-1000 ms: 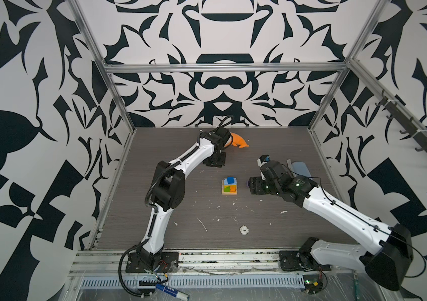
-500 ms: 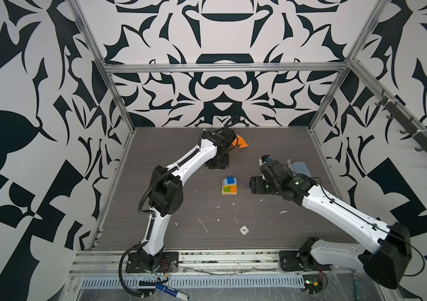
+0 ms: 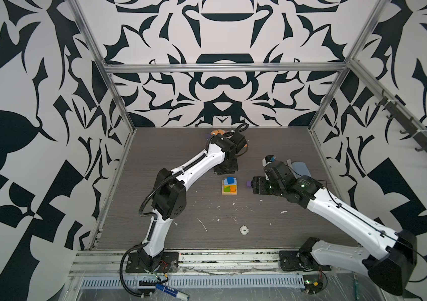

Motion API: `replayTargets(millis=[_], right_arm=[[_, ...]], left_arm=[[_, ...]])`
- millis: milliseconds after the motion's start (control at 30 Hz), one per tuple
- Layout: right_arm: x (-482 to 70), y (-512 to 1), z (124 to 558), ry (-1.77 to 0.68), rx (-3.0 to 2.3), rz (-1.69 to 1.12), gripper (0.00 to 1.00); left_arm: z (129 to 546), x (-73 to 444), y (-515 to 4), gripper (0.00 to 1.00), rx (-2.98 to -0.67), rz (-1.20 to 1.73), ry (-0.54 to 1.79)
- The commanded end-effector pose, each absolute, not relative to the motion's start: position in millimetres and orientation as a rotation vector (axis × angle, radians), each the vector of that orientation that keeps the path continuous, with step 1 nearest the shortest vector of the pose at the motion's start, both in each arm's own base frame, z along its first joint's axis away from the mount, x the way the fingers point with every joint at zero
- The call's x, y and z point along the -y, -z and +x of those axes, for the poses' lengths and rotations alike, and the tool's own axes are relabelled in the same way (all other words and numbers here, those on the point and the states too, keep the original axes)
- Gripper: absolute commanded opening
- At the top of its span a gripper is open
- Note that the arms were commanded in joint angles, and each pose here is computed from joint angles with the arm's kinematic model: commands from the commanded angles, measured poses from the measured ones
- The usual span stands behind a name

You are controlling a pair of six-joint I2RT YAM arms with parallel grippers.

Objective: Build the wood block tower
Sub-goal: 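Lift the corn-picture cube with the left gripper and carry it toward the stack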

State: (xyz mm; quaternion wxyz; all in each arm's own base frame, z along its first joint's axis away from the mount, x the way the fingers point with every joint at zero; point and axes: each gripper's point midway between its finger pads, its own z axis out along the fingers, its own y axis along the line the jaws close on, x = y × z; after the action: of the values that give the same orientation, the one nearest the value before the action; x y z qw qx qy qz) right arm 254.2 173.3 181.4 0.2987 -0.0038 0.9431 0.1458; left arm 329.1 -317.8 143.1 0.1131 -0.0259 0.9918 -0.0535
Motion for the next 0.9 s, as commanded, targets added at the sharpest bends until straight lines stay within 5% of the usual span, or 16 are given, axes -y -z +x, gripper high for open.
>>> replayTargets(millis=[0,867], right_arm=[[-169,-183,252,-0.407,-2.487,0.018,0.78],[-165,-172,249,-0.403,-2.500,0.006,0.78]], left_arm=[[320,315,-166,0.31,-2.890,-0.183,0.218],[300,340,-143,0.31,-2.945,-0.280,0.415]])
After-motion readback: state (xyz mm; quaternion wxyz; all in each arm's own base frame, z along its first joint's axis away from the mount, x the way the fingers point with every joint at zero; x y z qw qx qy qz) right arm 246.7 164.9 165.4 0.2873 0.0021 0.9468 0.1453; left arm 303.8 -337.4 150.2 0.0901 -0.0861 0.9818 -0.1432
